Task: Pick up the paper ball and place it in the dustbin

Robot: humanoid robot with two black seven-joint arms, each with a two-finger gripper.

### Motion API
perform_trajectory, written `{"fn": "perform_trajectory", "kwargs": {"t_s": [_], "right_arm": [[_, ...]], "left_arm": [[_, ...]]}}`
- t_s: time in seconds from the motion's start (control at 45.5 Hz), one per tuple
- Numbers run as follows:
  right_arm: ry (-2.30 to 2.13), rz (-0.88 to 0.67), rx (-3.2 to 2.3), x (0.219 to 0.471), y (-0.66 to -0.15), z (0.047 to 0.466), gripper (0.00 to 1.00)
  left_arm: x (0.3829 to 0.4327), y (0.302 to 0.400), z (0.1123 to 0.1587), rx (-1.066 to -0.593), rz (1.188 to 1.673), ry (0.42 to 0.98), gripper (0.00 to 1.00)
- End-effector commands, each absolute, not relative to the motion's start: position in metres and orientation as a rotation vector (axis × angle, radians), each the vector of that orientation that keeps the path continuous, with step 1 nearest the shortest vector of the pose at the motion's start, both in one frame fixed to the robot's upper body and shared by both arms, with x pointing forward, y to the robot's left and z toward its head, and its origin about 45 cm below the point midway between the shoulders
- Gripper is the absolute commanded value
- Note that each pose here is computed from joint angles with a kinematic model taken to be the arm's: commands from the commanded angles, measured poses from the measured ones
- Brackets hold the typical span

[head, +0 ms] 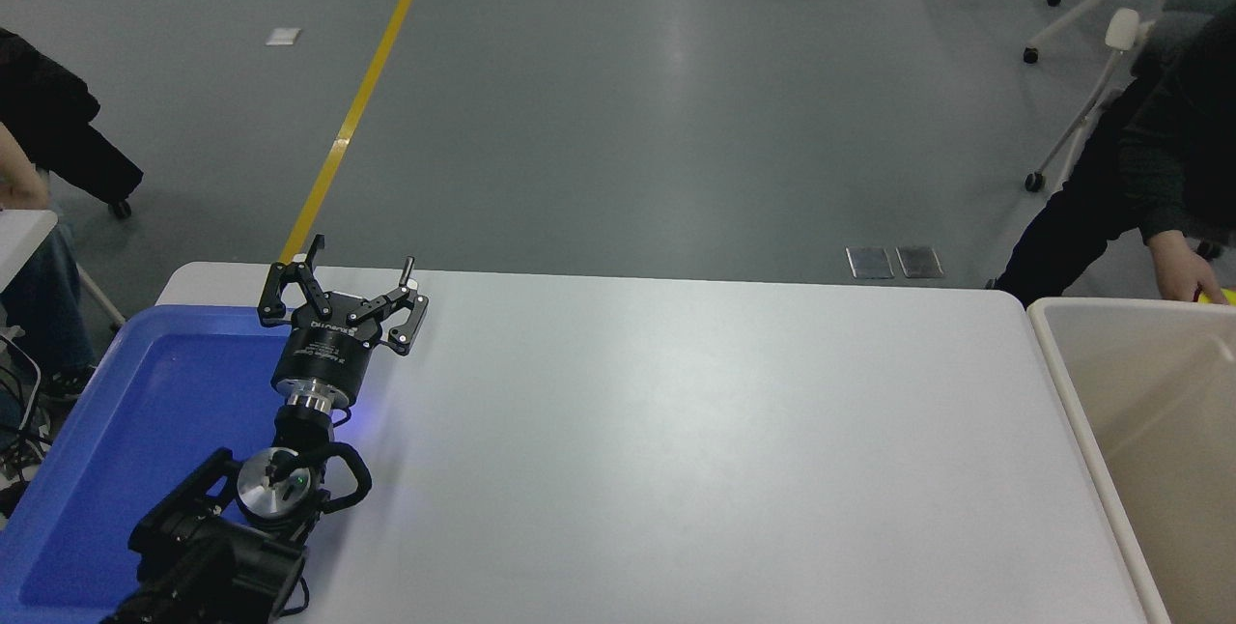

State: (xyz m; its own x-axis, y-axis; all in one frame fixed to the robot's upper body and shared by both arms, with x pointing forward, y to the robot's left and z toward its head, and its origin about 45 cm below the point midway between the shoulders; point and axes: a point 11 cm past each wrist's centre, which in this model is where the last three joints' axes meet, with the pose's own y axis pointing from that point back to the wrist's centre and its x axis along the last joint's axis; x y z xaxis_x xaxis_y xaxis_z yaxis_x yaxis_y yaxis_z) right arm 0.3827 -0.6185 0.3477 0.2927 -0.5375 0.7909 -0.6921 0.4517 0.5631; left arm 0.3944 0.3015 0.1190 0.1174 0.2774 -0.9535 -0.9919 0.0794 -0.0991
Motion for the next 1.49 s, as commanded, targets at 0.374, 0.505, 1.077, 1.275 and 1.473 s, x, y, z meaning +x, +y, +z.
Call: {"fn": "perform_trajectory", "kwargs": {"t_s": [0.374, 0.505, 1.077, 1.275, 1.473], "right_arm": [[-1.798, -0.22, 0.998, 0.317, -0.628, 0.159, 0.0], [-1.797, -0.305, 1.009, 0.3, -0.613, 0.122, 0.0], [-1.86, -0.474, 0.994, 0.271, -0.562, 0.047, 0.0], [-1.871, -0.486, 0.992, 0.267, -0.56, 0.043, 0.0], [-1.876, -0.486, 0.993, 0.267, -0.561, 0.044, 1.0]], "left_arm": [[0.3945, 0.3016, 0.119, -1.004, 1.205, 0.951, 0.99], [0.3943, 0.3019, 0.1184, -1.003, 1.208, 0.952, 0.99], [0.3945, 0.3019, 0.119, -1.005, 1.207, 0.952, 0.99], [0.3945, 0.3019, 0.1191, -1.006, 1.206, 0.951, 0.99], [0.3945, 0.3016, 0.119, -1.004, 1.205, 0.951, 0.99]]}}
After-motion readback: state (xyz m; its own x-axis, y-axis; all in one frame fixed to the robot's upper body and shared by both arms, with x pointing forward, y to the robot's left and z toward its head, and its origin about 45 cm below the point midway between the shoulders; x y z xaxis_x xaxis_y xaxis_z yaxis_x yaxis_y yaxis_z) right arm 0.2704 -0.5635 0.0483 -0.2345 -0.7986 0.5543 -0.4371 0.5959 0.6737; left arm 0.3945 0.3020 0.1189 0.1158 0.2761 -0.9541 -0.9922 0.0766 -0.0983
